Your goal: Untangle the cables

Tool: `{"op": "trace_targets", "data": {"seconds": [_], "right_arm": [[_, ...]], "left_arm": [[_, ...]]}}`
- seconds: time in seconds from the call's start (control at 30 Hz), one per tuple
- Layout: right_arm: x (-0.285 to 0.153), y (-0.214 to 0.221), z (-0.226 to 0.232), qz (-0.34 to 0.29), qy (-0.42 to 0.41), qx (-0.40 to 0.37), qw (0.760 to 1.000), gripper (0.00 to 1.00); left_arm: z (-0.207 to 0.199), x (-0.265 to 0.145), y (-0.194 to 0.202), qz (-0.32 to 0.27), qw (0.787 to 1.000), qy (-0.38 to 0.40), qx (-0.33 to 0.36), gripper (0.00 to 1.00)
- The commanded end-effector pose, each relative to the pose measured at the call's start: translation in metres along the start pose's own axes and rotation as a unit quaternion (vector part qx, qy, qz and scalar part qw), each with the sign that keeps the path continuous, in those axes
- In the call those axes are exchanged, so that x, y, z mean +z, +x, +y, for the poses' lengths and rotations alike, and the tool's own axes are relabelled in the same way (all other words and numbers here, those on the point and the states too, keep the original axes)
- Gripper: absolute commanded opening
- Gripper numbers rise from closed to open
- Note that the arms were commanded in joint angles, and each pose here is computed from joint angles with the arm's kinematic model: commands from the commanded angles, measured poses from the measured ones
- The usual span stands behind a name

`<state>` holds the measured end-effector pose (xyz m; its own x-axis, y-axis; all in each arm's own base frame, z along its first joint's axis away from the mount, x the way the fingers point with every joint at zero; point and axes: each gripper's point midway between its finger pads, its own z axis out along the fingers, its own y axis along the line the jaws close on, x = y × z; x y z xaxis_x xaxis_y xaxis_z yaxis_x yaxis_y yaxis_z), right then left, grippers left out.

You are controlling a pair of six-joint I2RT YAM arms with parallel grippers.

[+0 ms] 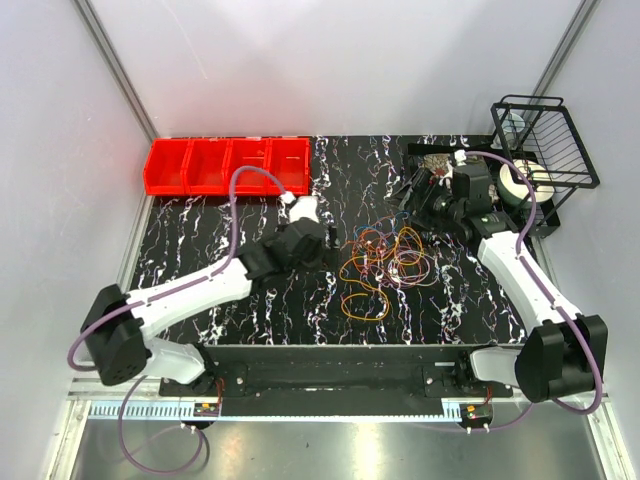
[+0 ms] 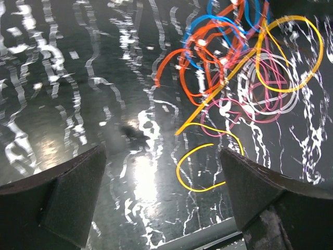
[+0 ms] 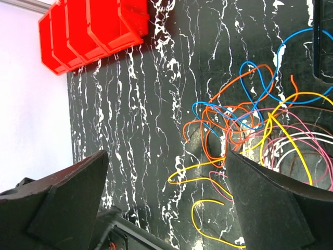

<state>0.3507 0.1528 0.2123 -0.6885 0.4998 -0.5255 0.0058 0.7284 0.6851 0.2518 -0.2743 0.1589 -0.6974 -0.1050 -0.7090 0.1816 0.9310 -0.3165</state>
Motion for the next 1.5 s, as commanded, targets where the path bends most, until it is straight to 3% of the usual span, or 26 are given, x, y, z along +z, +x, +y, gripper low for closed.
{"op": "trace_targets", "data": {"seconds": [0.0, 0.23, 0.6, 0.83, 0.93, 0.97, 1.03, 1.2, 1.37, 1.47], "right_arm": [[-0.019, -0.011, 0.017, -0.017, -0.011, -0.029, 0.999, 1.00], [-0.027, -0.005, 0.009, -0.020, 0.003, -0.029, 0.999, 1.00], [-0.020, 0.005, 0.000, 0.002, 0.014, -0.028, 0.999, 1.00], [-0.017, 0.007, -0.003, 0.009, 0.018, -0.025, 0.999, 1.00], [-0.017, 0.007, -0.004, 0.009, 0.020, -0.024, 0.999, 1.00], [-0.016, 0.008, -0.005, 0.011, 0.022, -0.024, 0.999, 1.00], [-0.015, 0.007, -0.005, 0.011, 0.022, -0.025, 0.999, 1.00], [-0.015, 0.007, -0.004, 0.013, 0.022, -0.022, 0.999, 1.00], [-0.015, 0.006, 0.000, 0.013, 0.014, -0.018, 1.000, 0.99], [-0.015, 0.006, 0.001, 0.013, 0.012, -0.015, 1.000, 1.00]], "left_arm": [[-0.043, 0.006, -0.018, -0.033, 0.998, 0.046, 0.032, 0.93], [-0.068, 0.028, -0.006, -0.019, 0.996, 0.049, 0.076, 0.89], [-0.064, 0.061, 0.004, -0.012, 0.993, 0.011, 0.120, 0.88], [-0.061, 0.084, 0.020, 0.006, 0.991, -0.004, 0.132, 0.72], [-0.057, 0.094, 0.027, 0.014, 0.991, -0.018, 0.135, 0.52], [-0.055, 0.096, 0.030, 0.016, 0.991, -0.024, 0.131, 0.23], [-0.053, 0.096, 0.028, 0.012, 0.991, -0.034, 0.126, 0.00], [-0.065, 0.051, -0.035, -0.033, 0.989, -0.043, 0.135, 0.00], [-0.093, -0.061, -0.156, -0.151, 0.982, 0.007, 0.116, 0.00], [-0.094, -0.130, -0.207, -0.213, 0.970, 0.036, 0.110, 0.00]]}}
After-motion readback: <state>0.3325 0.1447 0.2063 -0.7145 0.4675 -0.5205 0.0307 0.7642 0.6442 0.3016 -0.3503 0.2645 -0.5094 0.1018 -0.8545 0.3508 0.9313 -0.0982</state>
